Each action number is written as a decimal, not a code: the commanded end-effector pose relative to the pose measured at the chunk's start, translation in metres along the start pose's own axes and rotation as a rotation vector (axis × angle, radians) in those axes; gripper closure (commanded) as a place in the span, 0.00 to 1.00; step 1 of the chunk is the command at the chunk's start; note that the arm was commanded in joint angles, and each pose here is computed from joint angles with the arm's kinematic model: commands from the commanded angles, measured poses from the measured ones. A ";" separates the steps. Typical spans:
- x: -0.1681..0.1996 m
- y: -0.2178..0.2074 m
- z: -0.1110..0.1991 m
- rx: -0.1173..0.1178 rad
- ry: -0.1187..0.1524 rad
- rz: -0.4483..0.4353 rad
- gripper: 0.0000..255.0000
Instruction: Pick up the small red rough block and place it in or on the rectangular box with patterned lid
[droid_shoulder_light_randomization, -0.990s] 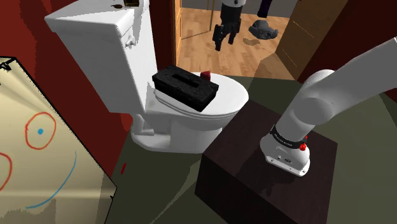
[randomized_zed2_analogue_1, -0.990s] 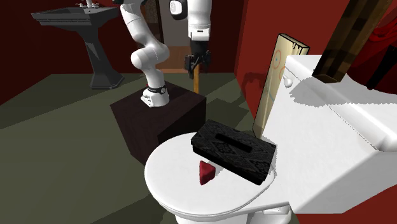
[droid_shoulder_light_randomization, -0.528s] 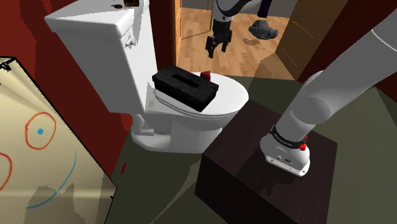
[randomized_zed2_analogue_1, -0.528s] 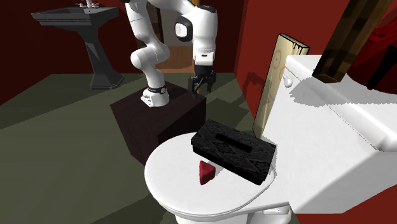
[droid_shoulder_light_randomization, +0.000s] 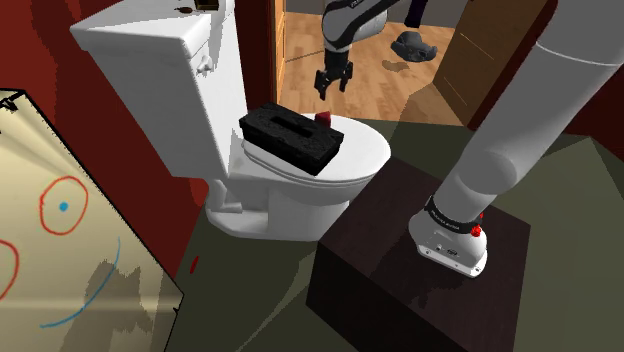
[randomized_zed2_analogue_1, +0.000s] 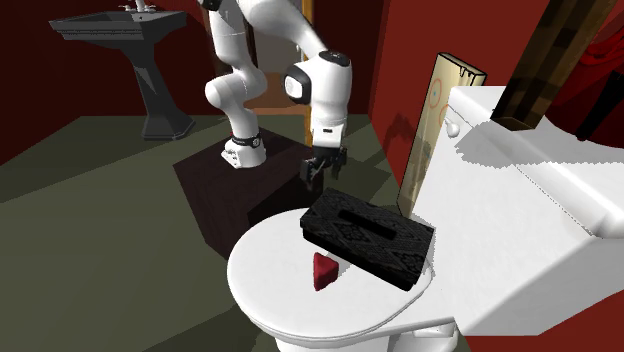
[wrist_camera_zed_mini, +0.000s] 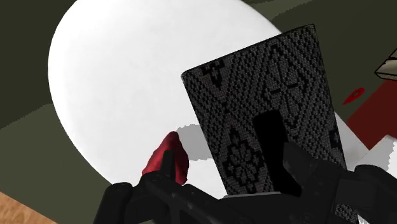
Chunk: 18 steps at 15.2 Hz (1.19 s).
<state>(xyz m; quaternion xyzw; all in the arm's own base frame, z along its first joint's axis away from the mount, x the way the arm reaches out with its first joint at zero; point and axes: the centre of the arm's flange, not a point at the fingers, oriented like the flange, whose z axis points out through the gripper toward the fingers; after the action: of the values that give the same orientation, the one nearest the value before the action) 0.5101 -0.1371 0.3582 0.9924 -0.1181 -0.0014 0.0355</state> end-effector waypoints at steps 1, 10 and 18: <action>0.013 0.008 0.021 -0.003 -0.003 0.019 0.00; 0.082 0.049 0.111 -0.014 -0.021 0.103 0.00; 0.111 0.071 0.169 -0.019 -0.029 0.143 0.00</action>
<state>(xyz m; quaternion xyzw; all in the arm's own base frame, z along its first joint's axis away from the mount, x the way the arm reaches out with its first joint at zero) 0.6004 -0.2434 0.1997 0.9809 -0.1889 -0.0148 0.0433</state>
